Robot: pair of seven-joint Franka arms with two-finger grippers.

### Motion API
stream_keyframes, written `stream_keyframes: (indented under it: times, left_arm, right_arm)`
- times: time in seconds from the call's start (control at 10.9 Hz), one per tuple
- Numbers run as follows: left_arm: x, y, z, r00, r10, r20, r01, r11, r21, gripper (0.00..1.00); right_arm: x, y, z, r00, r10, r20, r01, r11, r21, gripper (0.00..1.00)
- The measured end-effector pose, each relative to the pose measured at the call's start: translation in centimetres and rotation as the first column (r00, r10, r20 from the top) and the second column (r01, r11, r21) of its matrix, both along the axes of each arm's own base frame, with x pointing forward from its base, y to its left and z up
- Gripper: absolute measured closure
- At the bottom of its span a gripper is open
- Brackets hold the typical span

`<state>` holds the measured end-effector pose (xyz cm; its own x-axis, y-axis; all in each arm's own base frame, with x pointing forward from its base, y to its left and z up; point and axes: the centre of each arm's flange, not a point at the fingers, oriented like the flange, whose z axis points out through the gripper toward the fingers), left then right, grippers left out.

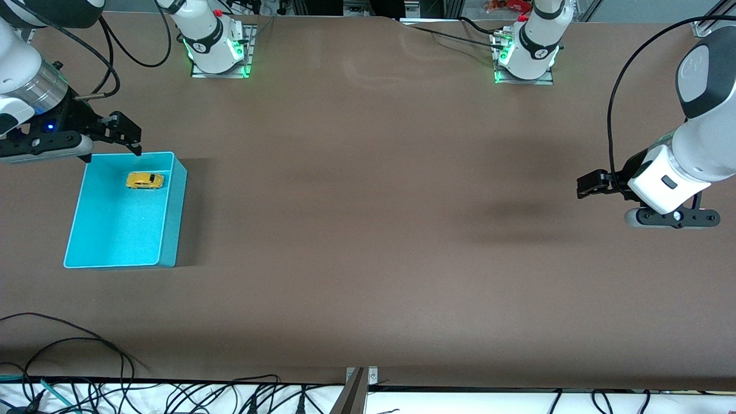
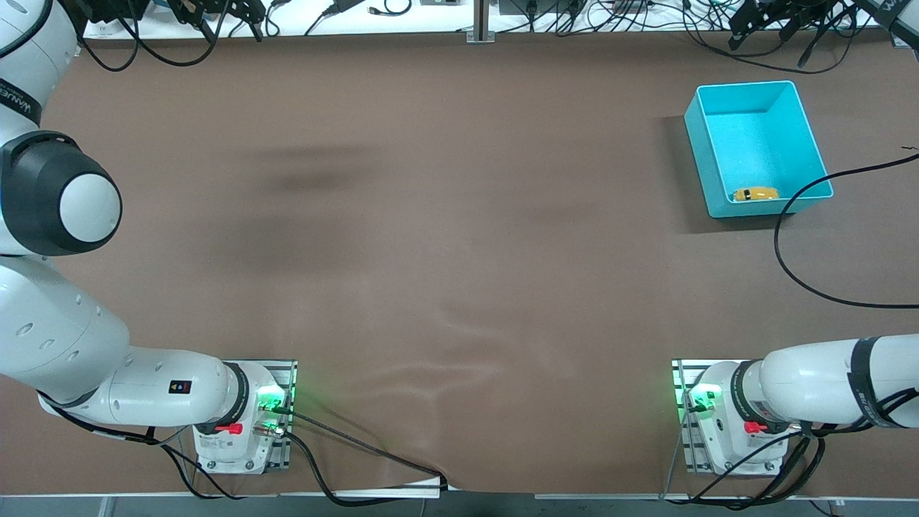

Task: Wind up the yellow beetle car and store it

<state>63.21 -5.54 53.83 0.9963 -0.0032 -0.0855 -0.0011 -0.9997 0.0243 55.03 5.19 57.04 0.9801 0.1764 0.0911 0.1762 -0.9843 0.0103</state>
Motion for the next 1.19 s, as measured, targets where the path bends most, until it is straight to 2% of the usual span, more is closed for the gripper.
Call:
stream_keyframes:
  times: [0.37,0.73,1.19]
  left_arm:
    - [0.1,-0.1,0.4,1.000,-0.001,0.009,0.001,1.000,-0.001,0.00]
    - [-0.3,0.0,0.2,1.000,-0.001,-0.025,0.001,1.000,0.002,0.00]
    - [-0.4,-0.1,0.2,1.000,-0.003,-0.026,0.003,1.000,0.002,0.00]
  right_arm:
    - [-0.4,-0.2,-0.4,0.999,-0.013,-0.045,0.015,0.999,0.036,0.00]
    - [-0.5,-0.2,1.1,0.999,-0.012,-0.045,0.013,0.999,0.036,0.00]
    - [-0.6,-0.4,1.5,0.999,-0.012,-0.053,0.014,1.000,0.028,0.00]
